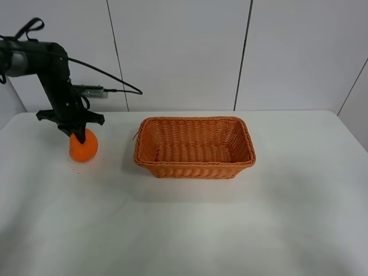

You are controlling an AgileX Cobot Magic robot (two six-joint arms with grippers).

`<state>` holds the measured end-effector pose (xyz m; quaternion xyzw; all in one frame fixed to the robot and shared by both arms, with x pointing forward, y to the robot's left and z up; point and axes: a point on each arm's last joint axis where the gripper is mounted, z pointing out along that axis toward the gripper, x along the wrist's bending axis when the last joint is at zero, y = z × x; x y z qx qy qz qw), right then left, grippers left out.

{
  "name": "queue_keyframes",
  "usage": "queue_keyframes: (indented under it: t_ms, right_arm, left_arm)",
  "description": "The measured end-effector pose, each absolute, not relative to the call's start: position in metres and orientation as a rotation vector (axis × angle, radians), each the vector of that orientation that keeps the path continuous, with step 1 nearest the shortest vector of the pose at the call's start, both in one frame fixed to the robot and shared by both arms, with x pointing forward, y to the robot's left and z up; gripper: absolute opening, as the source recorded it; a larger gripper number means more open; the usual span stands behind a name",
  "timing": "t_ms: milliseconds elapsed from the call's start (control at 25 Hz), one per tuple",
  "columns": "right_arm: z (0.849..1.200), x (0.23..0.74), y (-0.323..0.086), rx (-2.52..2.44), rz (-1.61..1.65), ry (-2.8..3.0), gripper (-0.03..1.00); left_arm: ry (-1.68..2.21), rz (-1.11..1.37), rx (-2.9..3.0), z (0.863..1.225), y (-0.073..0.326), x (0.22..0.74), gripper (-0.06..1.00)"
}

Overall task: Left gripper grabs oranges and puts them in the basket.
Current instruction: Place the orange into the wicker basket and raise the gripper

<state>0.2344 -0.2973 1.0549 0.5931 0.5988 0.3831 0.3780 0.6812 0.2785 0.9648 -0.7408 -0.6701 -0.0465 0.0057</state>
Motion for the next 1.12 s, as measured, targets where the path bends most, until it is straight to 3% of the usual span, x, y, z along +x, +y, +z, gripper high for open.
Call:
queue_keyframes:
  t_ms: [200, 440, 600, 880, 1120]
  right_arm:
    - [1.055, 0.234, -0.297, 1.516, 0.979, 1.531, 0.69]
    - [1.055, 0.234, -0.297, 1.516, 0.979, 1.531, 0.69]
    - [1.055, 0.234, -0.297, 1.516, 0.979, 1.531, 0.69]
    - [1.055, 0.234, -0.297, 1.516, 0.979, 1.531, 0.69]
    - [1.055, 0.234, -0.297, 1.516, 0.979, 1.531, 0.69]
  left_arm:
    - [-2.182, -0.320, -2.371, 1.037, 0.279, 0.679, 0.18]
    - [-2.252, -0.326, -2.424, 1.064, 0.267, 0.680, 0.18]
    - [-2.212, -0.333, -2.550, 1.078, 0.232, 0.678, 0.18]
    - [-1.962, -0.289, -2.799, 1.074, 0.139, 0.661, 0.18]
    - [-1.764, -0.244, -2.945, 1.029, 0.065, 0.657, 0.18]
